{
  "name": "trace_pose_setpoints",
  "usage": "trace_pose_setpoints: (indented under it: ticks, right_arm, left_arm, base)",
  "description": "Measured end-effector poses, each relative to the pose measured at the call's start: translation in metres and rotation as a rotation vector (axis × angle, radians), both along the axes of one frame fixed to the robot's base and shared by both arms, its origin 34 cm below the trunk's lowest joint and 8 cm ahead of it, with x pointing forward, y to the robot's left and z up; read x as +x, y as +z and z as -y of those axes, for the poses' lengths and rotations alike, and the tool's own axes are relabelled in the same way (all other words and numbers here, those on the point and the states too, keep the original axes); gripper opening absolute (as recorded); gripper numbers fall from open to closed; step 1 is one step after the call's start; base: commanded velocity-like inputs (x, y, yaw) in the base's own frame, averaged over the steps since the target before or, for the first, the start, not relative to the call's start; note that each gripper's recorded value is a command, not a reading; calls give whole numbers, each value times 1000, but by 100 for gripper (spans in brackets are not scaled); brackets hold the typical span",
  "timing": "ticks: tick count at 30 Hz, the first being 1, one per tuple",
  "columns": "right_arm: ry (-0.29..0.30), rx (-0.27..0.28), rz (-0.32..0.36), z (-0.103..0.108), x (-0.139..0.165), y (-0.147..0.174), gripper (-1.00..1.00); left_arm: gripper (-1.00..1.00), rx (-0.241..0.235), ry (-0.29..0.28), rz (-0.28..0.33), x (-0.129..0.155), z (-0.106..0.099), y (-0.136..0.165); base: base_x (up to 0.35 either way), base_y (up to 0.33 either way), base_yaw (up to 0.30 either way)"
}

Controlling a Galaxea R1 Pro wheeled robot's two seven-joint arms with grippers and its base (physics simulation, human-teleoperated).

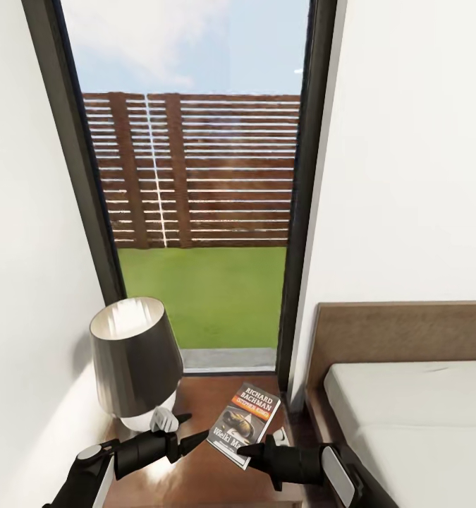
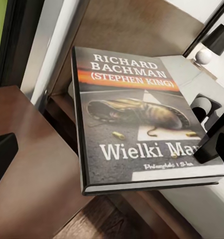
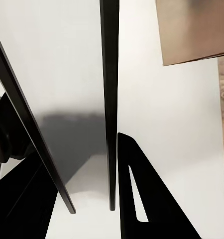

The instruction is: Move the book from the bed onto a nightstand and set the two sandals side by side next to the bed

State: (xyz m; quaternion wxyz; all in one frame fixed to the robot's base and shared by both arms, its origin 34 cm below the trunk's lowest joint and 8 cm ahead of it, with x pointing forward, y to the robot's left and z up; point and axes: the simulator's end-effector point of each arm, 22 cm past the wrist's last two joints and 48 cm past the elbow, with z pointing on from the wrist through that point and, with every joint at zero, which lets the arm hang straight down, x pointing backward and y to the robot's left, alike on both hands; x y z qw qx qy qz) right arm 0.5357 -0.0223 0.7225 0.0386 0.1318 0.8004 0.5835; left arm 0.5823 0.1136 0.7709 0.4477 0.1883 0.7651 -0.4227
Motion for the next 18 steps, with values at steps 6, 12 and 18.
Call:
trace_pose_setpoints:
  ticks: [6,12,18]
  right_arm:
    - [0,0,0,0,-1,-10,-100]
    - [0,-1,-3,0,-2,-22,-100]
    - [-1,6,-39,0,-10,-40,-100]
  left_arm:
    - [100,0,0,1,0,0,-10]
    - [100,0,0,0,-1,0,-21]
    - [100,0,0,0,-2,0,-32]
  base:
    - [0,0,0]
    - [0,0,0]
    - [0,0,0]
